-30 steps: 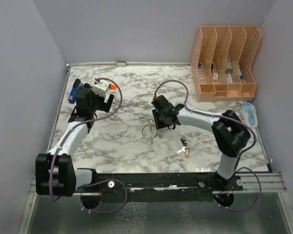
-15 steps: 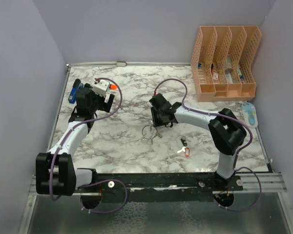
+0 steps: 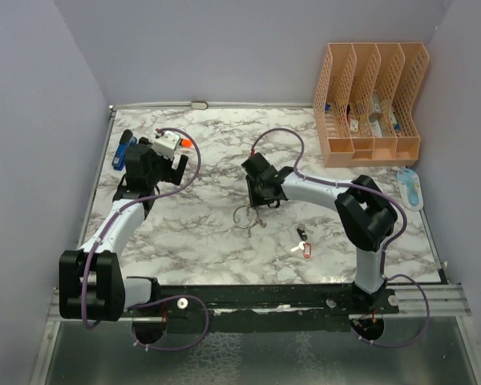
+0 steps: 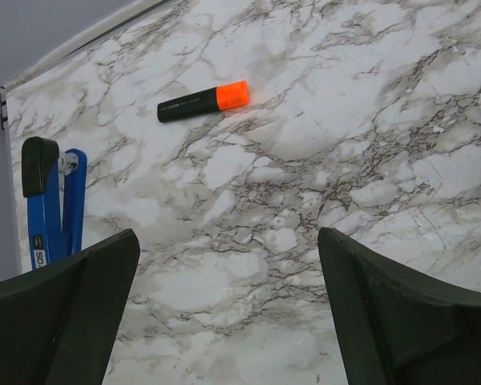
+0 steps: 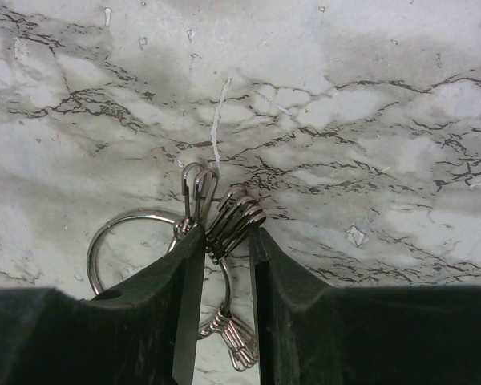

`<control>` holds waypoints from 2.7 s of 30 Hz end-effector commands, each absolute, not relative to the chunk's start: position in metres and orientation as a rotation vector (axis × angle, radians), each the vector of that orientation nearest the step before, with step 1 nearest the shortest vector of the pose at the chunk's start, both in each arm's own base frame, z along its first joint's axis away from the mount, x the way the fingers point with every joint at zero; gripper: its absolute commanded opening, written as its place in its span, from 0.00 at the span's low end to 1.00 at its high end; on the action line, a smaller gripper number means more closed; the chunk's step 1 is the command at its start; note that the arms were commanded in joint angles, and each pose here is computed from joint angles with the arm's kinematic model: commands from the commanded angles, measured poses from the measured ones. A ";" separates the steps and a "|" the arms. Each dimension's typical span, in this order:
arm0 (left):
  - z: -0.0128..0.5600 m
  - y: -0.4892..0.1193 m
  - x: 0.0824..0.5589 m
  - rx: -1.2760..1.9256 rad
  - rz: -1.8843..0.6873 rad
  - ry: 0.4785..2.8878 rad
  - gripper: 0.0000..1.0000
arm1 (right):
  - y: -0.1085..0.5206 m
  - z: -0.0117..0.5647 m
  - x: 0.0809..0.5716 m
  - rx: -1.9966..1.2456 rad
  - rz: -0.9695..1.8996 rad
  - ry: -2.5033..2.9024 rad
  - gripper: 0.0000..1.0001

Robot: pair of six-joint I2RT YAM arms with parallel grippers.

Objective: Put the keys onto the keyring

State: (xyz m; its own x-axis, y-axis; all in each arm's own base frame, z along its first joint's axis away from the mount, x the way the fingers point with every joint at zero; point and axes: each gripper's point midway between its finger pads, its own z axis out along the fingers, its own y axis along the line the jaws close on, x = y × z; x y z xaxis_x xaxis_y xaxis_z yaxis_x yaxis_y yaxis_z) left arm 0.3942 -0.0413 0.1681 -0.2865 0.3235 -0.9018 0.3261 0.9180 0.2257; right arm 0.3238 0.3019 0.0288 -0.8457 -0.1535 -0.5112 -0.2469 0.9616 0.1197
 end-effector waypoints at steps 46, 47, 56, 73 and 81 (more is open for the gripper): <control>0.166 -0.035 0.393 0.421 -0.035 1.899 0.97 | 0.350 0.030 0.296 -1.332 0.707 2.241 0.21; 0.165 -0.035 0.393 0.418 -0.037 1.901 0.97 | 0.352 0.033 0.294 -1.379 0.722 2.194 0.23; 0.155 -0.032 0.390 0.405 -0.058 1.927 0.96 | 0.359 0.073 0.295 -1.491 0.748 1.984 0.40; 0.151 -0.032 0.389 0.404 -0.078 1.932 0.96 | 0.330 0.059 0.322 -1.074 0.503 2.178 0.28; 0.148 -0.032 0.389 0.404 -0.079 1.935 0.96 | 0.339 0.040 0.309 -1.096 0.506 2.213 0.28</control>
State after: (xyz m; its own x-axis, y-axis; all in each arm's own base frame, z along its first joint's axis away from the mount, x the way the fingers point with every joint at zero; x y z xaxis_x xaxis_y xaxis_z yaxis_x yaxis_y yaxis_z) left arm 0.3902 -0.0300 0.1528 -0.3391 0.2592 -0.9043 0.3058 0.9395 0.1545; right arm 0.3094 0.3319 0.0501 -0.4611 -0.5805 -0.6711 -0.8221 0.5641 0.0770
